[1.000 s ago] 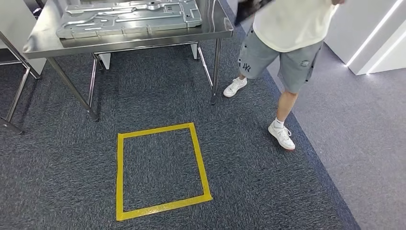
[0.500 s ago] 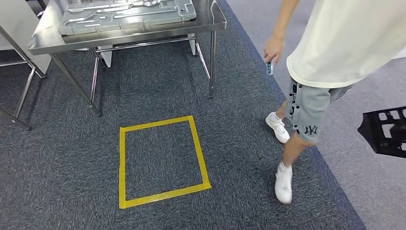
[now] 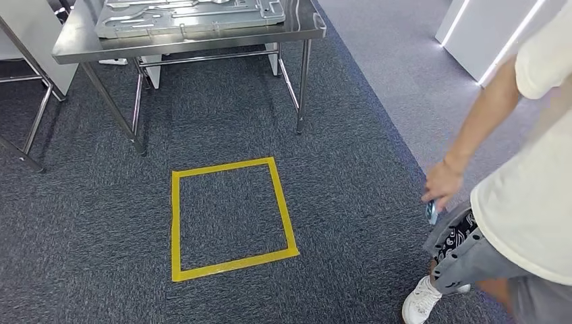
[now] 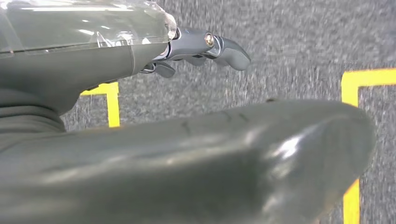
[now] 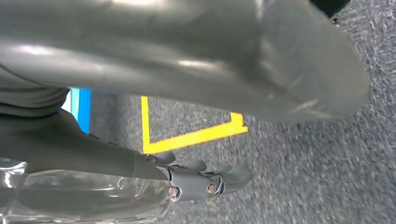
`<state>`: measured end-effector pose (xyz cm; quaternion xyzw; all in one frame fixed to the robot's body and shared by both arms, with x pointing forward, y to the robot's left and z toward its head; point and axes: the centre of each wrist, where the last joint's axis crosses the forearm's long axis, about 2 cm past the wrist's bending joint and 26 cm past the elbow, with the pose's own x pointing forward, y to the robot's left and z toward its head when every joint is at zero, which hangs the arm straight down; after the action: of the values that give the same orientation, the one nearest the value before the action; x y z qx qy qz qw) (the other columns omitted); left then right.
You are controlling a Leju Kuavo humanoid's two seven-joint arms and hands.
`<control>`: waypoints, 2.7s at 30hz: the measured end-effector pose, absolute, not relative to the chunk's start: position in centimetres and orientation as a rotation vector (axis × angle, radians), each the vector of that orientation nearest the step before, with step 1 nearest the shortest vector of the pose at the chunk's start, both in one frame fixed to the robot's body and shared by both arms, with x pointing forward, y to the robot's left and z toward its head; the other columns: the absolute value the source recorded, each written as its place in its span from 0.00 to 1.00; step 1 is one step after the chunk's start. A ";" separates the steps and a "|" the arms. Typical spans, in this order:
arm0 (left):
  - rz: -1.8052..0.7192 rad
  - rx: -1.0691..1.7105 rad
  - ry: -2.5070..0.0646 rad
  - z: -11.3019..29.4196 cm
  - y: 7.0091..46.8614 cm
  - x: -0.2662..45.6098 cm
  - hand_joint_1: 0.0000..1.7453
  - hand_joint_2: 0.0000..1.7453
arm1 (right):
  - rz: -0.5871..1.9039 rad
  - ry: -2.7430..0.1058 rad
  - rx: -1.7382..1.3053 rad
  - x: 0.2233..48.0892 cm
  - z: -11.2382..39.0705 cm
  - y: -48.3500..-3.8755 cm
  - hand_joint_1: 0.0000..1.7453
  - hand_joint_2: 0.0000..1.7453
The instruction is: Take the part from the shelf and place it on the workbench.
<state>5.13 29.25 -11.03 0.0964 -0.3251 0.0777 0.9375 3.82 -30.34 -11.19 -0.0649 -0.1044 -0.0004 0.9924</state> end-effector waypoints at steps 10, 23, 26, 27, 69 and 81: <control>0.174 0.220 -0.619 -11.0 29.3 5.2 0.00 0.00 | -0.059 -0.139 -0.080 3.9 -11.2 -30.6 0.00 0.00; 0.141 0.215 -0.647 -11.0 29.4 5.0 0.00 0.00 | -0.065 -0.132 -0.050 4.0 -11.2 -30.1 0.00 0.00; 0.134 0.212 -0.647 -11.1 29.7 4.8 0.00 0.00 | -0.070 -0.142 -0.038 4.3 -11.2 -29.5 0.00 0.00; 0.133 0.213 -0.647 -11.1 29.8 4.8 0.00 0.00 | -0.070 -0.143 -0.035 4.3 -11.2 -29.4 0.00 0.00; 0.018 0.257 -0.606 -10.7 35.4 5.0 0.00 0.00 | -0.195 -0.082 -0.031 4.6 -11.0 -26.2 0.00 0.00; 0.018 0.241 -0.620 -10.7 34.9 5.1 0.00 0.00 | -0.194 -0.081 -0.029 4.6 -11.0 -26.3 0.00 0.00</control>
<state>5.12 34.90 -10.74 0.1184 -0.3045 0.0088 0.9451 4.63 -26.35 -11.04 -0.0146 -0.0406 -0.0970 0.9943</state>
